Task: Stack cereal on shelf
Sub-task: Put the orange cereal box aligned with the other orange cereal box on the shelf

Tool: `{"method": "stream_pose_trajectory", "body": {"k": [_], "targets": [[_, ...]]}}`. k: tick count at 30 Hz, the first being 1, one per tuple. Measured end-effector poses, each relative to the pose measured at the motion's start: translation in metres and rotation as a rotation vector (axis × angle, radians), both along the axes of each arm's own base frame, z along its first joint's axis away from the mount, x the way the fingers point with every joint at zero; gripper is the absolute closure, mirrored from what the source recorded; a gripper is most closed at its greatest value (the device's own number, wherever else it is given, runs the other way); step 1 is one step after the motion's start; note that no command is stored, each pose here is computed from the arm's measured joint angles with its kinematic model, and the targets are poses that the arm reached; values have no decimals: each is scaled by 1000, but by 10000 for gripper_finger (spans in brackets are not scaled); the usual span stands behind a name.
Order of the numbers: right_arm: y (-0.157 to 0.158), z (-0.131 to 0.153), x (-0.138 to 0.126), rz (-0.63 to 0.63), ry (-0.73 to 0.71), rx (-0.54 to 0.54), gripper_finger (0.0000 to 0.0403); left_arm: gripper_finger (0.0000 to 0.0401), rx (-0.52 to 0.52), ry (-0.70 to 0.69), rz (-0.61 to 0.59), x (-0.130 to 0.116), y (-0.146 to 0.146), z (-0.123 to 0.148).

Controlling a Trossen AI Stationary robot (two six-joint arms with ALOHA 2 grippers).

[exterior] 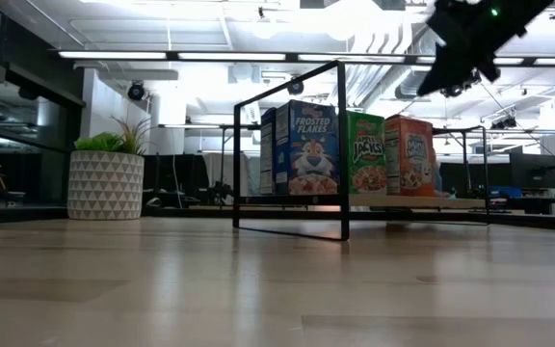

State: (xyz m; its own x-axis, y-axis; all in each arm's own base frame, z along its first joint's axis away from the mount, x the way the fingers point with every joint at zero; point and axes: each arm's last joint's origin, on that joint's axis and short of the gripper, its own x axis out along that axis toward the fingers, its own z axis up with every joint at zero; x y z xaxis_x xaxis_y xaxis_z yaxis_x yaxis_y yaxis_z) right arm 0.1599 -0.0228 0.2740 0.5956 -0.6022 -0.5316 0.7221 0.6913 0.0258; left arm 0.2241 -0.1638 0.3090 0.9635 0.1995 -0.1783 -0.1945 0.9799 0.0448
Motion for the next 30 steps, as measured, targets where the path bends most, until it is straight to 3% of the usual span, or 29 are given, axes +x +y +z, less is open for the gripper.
{"method": "stream_pose_trajectory", "body": {"k": [3,7,16,23,30], "targets": [[-8,17,2,-112,-60,-46,403,112,-2,-1,0,0,0,0],[-27,24,10,-214,-75,-8,403,112,-8,-2,1,0,0,0],[-96,16,25,-385,89,148,403,112,0,-1,-1,0,0,0],[-119,5,34,-318,150,286,403,112,3,1,-1,0,0,0],[-125,-3,39,-299,189,289,403,112,4,2,-1,0,0,0]]}}
